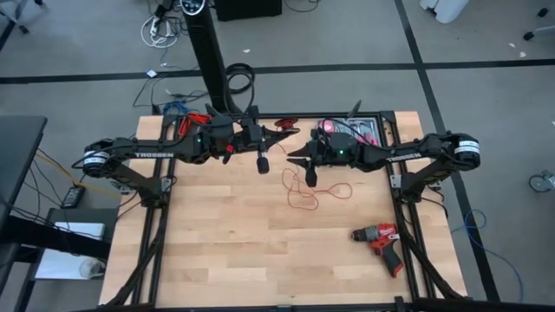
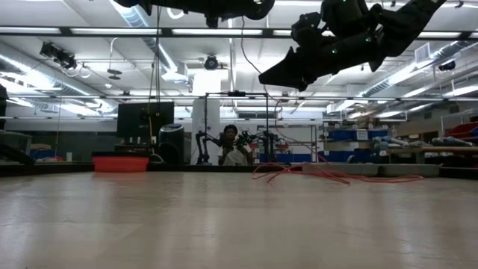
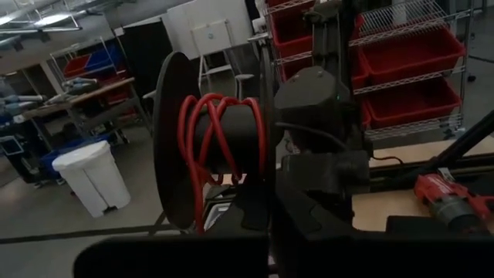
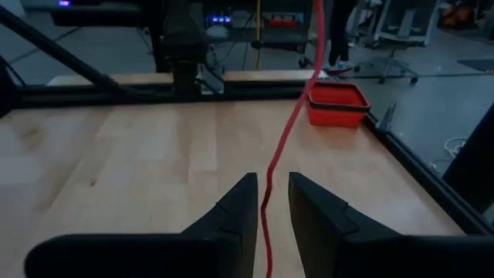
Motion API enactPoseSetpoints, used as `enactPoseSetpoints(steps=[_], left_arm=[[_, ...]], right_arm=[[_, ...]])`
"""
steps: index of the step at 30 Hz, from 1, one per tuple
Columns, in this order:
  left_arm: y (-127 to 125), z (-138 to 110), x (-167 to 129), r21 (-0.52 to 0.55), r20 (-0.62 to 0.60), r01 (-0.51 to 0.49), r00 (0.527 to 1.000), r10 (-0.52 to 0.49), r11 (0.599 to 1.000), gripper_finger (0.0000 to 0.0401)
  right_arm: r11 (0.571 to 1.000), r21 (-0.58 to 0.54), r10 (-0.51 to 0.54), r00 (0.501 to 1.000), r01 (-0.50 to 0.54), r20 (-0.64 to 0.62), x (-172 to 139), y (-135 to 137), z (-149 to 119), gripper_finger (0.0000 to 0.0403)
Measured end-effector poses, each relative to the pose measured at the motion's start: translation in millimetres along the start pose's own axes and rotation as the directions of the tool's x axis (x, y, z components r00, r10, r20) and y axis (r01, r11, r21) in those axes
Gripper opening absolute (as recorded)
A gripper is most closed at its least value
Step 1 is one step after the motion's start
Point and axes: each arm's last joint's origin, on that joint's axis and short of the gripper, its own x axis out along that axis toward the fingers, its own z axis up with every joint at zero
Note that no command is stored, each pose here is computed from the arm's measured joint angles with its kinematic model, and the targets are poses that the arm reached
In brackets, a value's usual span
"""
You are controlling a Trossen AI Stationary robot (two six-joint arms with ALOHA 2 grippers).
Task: Coil cords
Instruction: Coil the red wire onto the black spool
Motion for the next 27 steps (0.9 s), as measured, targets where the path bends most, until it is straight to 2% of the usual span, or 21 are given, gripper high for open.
enactPoseSetpoints(steps=[18,23,27], left_arm=[[0.4,1.5,0.0,-0.001,0.02,-0.005,1.0,0.005,1.0,0.0001],[0.6,2.3,0.0,-0.001,0.03,-0.008,1.0,0.008,1.0,0.0001],[0.7,2.4,0.0,-0.001,0.031,-0.008,0.999,0.008,1.0,0.0001]], right_arm=[[1.0,0.001,-0.012,1.0,0.012,0.0,0.2,-0.5,-0.1,0.0071],[1.0,0.001,-0.015,1.0,0.015,0.001,0.2,-0.6,-0.1,0.0051],[1.0,0.001,-0.015,1.0,0.015,-0.001,0.2,-0.6,-0.2,0.0019]])
